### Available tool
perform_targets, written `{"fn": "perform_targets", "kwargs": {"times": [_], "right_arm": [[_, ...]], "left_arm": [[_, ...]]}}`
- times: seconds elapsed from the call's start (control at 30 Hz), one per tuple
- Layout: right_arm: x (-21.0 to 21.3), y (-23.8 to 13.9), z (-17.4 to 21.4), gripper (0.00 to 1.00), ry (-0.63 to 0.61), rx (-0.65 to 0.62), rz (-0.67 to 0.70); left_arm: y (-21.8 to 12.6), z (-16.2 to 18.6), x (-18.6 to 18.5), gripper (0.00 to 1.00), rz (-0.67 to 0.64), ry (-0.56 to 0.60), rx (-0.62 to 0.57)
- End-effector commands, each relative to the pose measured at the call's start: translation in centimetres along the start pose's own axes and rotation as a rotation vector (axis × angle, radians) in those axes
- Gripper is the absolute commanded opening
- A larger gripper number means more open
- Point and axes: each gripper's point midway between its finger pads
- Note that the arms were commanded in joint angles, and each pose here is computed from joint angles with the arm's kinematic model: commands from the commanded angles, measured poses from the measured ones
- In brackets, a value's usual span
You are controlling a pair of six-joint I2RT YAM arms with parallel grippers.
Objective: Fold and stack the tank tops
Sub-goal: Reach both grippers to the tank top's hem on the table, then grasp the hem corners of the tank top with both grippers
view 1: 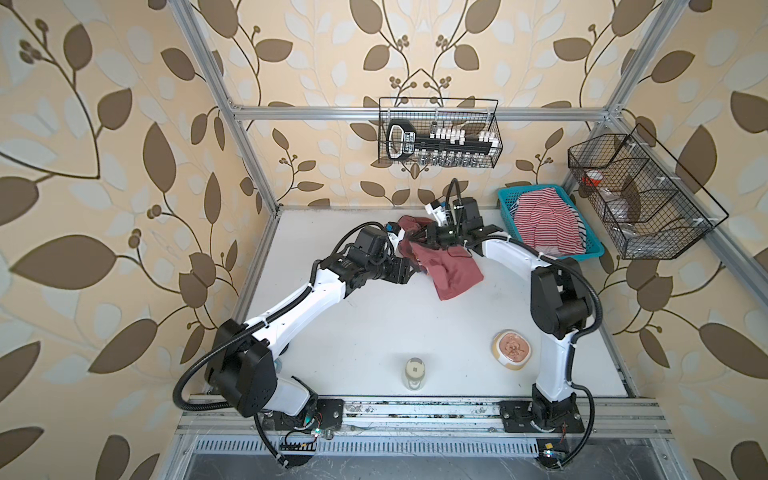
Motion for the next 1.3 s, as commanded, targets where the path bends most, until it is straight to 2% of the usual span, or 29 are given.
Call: {"fn": "perform_targets", "kwargs": {"times": [0.0, 0.1, 0.2, 0.33, 0.47, 0.57, 0.73, 0.8, 0.87, 0.93, 1.13, 1.27], "right_arm": [[1.5, 0.2, -1.2, 0.37, 0.038, -0.017, -0.098], [1.9, -1.8, -1.8, 0.45, 0.005, -0.064, -0.071], [1.5, -5.6, -1.9, 0.45, -0.033, -0.124, 0.025], [-0.5, -10.7, 1.0, 0.37, -0.083, -0.131, 0.253], [-2.0, -13.2, 7.3, 0.23, -0.121, -0.044, 0.43], [-3.4, -13.2, 12.2, 0.19, -0.103, 0.054, 0.485], [-6.1, -12.3, 17.2, 0.25, -0.047, 0.14, 0.529], [-6.5, -12.2, 17.7, 0.26, -0.04, 0.146, 0.533], [-8.6, -11.1, 18.6, 0.34, -0.02, 0.168, 0.584], [-9.4, -10.3, 18.5, 0.37, -0.015, 0.177, 0.597], [-11.6, -8.2, 18.2, 0.38, 0.001, 0.213, 0.647], [-12.3, -7.7, 17.5, 0.38, 0.016, 0.181, 0.674]], "left_arm": [[-1.7, 0.9, 0.5, 0.71, -0.025, 0.019, 0.009], [-1.5, 1.5, -0.4, 0.71, 0.019, 0.021, 0.042], [-0.7, 2.1, -1.5, 0.7, 0.05, 0.048, 0.101], [1.5, 4.8, -1.5, 0.69, -0.009, 0.118, 0.272], [3.4, 7.9, -1.7, 0.68, -0.03, 0.147, 0.428], [4.9, 9.7, -1.6, 0.66, -0.037, 0.131, 0.503], [6.7, 11.0, -0.9, 0.65, -0.05, 0.091, 0.537], [7.2, 11.2, -0.9, 0.65, -0.047, 0.075, 0.536], [8.7, 10.9, -1.3, 0.65, -0.025, 0.023, 0.517], [9.6, 10.6, -1.7, 0.66, -0.008, -0.007, 0.503], [12.2, 10.7, -1.7, 0.66, -0.003, -0.086, 0.503], [13.4, 10.1, -1.5, 0.66, -0.021, -0.13, 0.468]]}}
Point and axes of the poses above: each gripper's point midway between its finger pads, its own y axis out along the fingers, its own x axis along the line the jaws close on, z = x × y, and after that the axes turned 4 degrees about -y, right-handed
